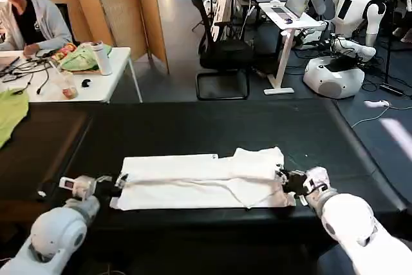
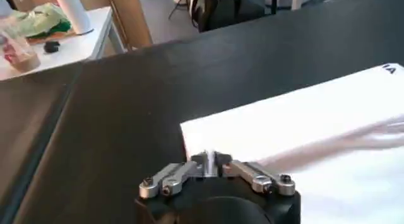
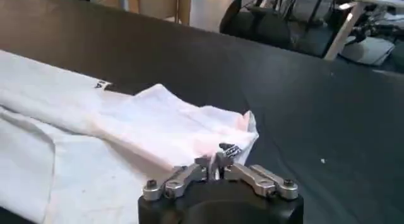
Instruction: Fold and organize the clothes.
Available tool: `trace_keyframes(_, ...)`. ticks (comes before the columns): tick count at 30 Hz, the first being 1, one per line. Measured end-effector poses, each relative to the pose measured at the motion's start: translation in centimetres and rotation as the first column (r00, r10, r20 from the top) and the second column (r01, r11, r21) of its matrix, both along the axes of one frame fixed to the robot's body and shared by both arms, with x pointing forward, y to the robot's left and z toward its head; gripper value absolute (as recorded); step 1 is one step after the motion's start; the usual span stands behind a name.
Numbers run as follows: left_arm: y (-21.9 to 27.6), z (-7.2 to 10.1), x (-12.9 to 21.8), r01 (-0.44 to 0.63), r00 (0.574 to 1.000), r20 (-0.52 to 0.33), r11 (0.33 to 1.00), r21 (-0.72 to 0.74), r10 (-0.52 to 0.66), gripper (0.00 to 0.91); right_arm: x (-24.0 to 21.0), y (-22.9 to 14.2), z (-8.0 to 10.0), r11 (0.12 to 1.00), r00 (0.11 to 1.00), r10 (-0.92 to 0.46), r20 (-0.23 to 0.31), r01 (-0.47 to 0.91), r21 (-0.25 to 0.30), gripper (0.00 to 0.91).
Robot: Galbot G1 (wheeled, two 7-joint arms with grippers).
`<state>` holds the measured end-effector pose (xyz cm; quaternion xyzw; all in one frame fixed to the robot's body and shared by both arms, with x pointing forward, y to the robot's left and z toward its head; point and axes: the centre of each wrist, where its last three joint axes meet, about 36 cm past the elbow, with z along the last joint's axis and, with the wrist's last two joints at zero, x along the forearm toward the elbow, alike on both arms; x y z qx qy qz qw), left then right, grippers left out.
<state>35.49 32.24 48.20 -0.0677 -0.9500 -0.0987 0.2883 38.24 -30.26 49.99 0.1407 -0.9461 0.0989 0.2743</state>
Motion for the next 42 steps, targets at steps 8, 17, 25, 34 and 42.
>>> trace_keyframes(8, 0.4, 1.5, 0.6, -0.045, 0.997, 0.054, 0.997, -0.054, 0.048, 0.878, 1.6, -0.2, 1.0, 0.995, 0.996, -0.072, 0.052, 0.068, 0.070, 0.878)
trace_keyframes(17, 1.1, -0.9, 5.0, -0.133, 0.986, 0.073, 0.975, -0.176, 0.148, 0.878, 7.3, 0.7, -2.0, 0.977, 0.979, -0.176, 0.107, 0.160, 0.142, 0.878)
trace_keyframes(25, 2.5, -3.4, 7.0, -0.192, 0.980, 0.011, 0.956, -0.223, 0.199, 0.878, 9.2, 0.8, -5.6, 0.962, 0.972, -0.231, 0.045, 0.221, 0.162, 0.878)
trace_keyframes(34, 2.6, -5.4, 7.9, -0.206, 0.979, -0.044, 0.940, -0.273, 0.201, 0.770, 10.1, 1.2, -7.2, 0.952, 0.966, -0.257, 0.024, 0.249, 0.176, 0.829)
trace_keyframes(42, 2.8, -6.3, 8.4, -0.224, 0.975, -0.065, 0.925, -0.306, 0.215, 0.137, 9.9, 1.5, -8.4, 0.947, 0.963, -0.269, 0.006, 0.264, 0.181, 0.078)
